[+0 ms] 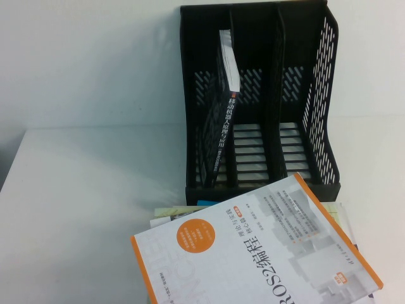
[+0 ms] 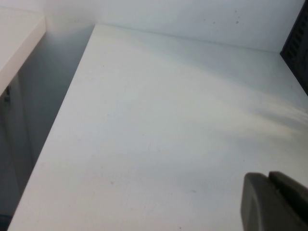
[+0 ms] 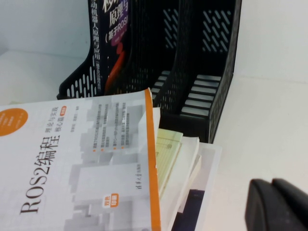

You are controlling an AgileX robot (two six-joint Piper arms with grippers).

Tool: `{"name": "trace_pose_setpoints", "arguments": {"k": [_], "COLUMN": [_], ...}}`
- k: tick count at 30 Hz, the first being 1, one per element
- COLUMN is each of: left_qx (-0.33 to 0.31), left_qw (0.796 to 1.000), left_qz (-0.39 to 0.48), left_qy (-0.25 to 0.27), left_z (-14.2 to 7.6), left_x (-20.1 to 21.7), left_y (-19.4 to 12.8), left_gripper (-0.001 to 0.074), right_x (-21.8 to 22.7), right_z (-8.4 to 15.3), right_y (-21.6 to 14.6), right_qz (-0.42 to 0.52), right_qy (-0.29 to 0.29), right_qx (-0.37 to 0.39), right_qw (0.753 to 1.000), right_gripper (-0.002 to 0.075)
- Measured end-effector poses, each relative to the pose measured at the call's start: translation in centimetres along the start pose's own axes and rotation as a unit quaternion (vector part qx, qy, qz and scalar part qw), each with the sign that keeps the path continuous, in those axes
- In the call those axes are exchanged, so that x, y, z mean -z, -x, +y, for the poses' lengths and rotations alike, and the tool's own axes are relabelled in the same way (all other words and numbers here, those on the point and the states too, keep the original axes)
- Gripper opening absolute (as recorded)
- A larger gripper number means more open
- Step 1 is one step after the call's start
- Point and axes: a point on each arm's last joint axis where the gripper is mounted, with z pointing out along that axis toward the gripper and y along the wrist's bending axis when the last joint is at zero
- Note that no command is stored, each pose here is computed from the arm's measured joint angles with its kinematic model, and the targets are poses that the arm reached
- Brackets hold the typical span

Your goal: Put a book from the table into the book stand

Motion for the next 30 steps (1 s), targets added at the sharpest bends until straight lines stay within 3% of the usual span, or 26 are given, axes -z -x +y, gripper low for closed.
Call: {"name": "trace_pose_setpoints", "arguments": {"k": [14,23,30], "left_qx": [0.0,0.0,0.0], "left_qw": [1.0,1.0,1.0], "left_qz": [0.0,0.0,0.0], "left_qy": [0.0,0.0,0.0], "left_z": [0.0,0.0,0.0], "left_x": [0.0,0.0,0.0], "left_y": [0.0,0.0,0.0], "left_gripper": [-0.0002,-0.0002,-0.0002], "right_x": [0.1,1.8,2.2], "right_z": [-0.1,-1.3,-1.5], "right_y": [0.0,-0.3,-1.6], "right_qz": [-0.002,-0.049,-0.092], "right_qy": [-0.005,-0.141,-0.186], "right_qx": [-0.007,-0.058,-0.04], "right_qw": [1.0,0.987,0.977], "right_gripper": [-0.0003,-0.0003,-0.0003]}}
